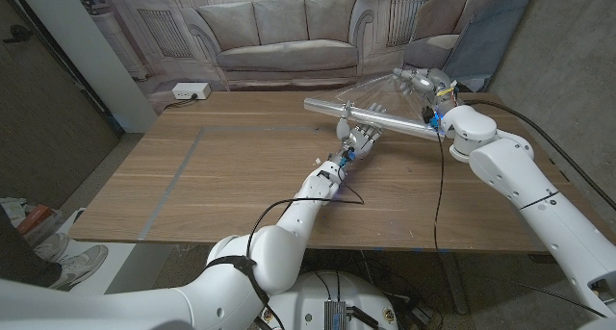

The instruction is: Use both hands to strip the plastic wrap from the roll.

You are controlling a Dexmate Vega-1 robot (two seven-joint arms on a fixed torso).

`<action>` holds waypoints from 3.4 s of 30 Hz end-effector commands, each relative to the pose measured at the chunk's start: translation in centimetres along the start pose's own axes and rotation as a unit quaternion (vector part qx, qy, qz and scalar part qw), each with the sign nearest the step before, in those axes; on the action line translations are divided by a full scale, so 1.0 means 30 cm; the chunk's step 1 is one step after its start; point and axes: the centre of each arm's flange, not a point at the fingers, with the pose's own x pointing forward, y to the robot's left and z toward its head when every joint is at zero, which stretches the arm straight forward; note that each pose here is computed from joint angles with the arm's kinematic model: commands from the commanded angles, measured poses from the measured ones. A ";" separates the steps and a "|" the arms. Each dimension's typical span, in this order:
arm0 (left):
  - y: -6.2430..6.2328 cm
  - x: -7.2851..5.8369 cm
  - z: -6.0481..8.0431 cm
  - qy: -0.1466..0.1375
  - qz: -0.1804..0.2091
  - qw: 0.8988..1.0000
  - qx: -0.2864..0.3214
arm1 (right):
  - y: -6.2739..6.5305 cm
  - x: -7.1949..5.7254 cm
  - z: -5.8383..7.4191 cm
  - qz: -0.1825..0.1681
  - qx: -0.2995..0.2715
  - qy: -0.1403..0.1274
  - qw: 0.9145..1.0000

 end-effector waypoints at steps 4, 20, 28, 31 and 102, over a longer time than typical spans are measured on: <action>-0.001 -0.007 0.003 0.009 -0.007 1.000 0.027 | -0.012 0.009 0.021 -0.014 0.002 -0.004 1.000; -0.006 -0.015 0.012 -0.001 -0.021 0.998 0.062 | -0.019 0.026 0.047 -0.025 0.003 -0.008 1.000; -0.004 -0.013 0.014 -0.008 -0.034 0.997 0.064 | -0.034 0.022 0.052 -0.037 0.009 -0.008 0.999; -0.006 -0.020 0.017 -0.009 -0.024 0.996 0.084 | -0.038 0.021 0.053 -0.042 0.013 -0.010 0.999; -0.060 0.158 0.114 0.030 0.021 0.995 0.096 | -0.019 0.082 0.143 -0.046 0.020 -0.052 0.997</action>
